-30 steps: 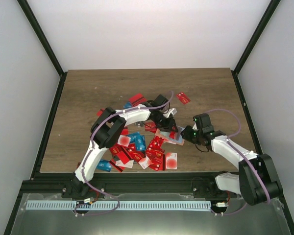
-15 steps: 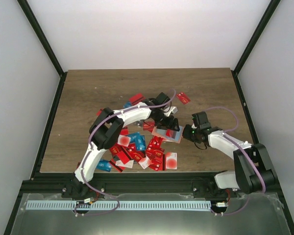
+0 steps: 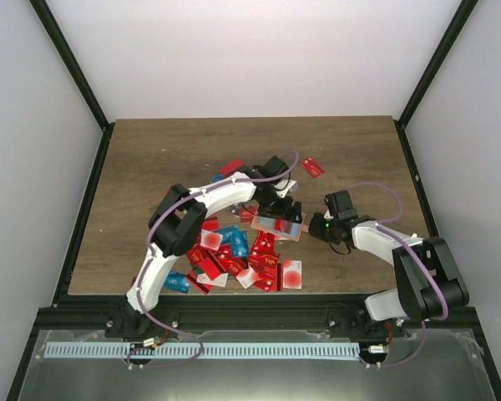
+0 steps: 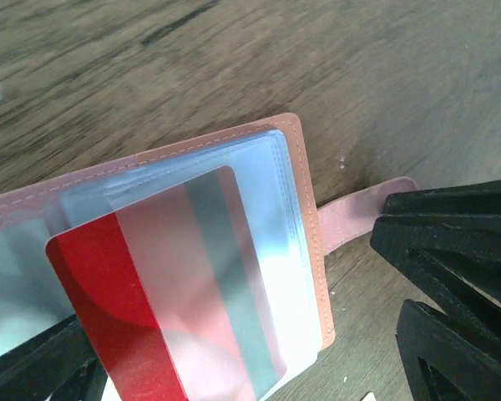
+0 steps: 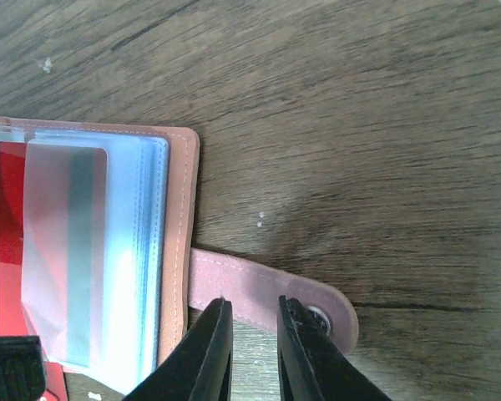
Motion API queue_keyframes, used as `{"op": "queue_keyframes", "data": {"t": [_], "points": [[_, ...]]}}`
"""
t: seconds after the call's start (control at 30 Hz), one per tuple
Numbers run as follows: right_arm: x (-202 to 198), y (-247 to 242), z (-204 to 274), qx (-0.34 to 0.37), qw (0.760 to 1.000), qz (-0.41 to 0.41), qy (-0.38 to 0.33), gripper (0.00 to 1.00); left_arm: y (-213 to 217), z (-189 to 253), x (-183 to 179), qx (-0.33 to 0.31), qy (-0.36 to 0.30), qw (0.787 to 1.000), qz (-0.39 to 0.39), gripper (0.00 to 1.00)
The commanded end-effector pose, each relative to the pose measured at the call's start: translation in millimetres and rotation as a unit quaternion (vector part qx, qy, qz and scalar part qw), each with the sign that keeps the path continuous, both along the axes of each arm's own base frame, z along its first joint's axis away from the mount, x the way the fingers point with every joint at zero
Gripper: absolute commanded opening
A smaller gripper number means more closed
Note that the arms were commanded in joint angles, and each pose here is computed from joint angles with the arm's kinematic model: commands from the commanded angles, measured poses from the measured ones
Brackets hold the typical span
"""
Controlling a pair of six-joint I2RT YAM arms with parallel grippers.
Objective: Put the credit cards into the card holder
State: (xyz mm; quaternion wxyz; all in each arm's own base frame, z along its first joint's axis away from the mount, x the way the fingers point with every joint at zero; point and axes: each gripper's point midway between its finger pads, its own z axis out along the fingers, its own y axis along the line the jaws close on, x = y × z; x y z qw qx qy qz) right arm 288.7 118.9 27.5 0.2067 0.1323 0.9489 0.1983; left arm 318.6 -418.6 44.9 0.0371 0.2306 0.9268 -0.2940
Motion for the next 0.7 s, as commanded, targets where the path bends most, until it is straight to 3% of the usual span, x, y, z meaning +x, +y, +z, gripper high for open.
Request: {"op": "queue_keyframes", "data": {"t": [0.0, 0.27, 0.67], "points": [[15, 11, 15, 0.017, 0.999, 0.017, -0.030, 0.18, 19, 16, 7, 0.034, -0.032, 0.999, 0.008, 0.96], [24, 28, 26, 0.053, 0.997, 0.044, -0.041, 0.18, 31, 13, 12, 0.056, -0.047, 0.997, 0.009, 1.00], [29, 32, 17, 0.055, 0.997, 0.049, -0.030, 0.17, 24, 5, 3, 0.039, -0.023, 0.999, 0.004, 0.86]]}}
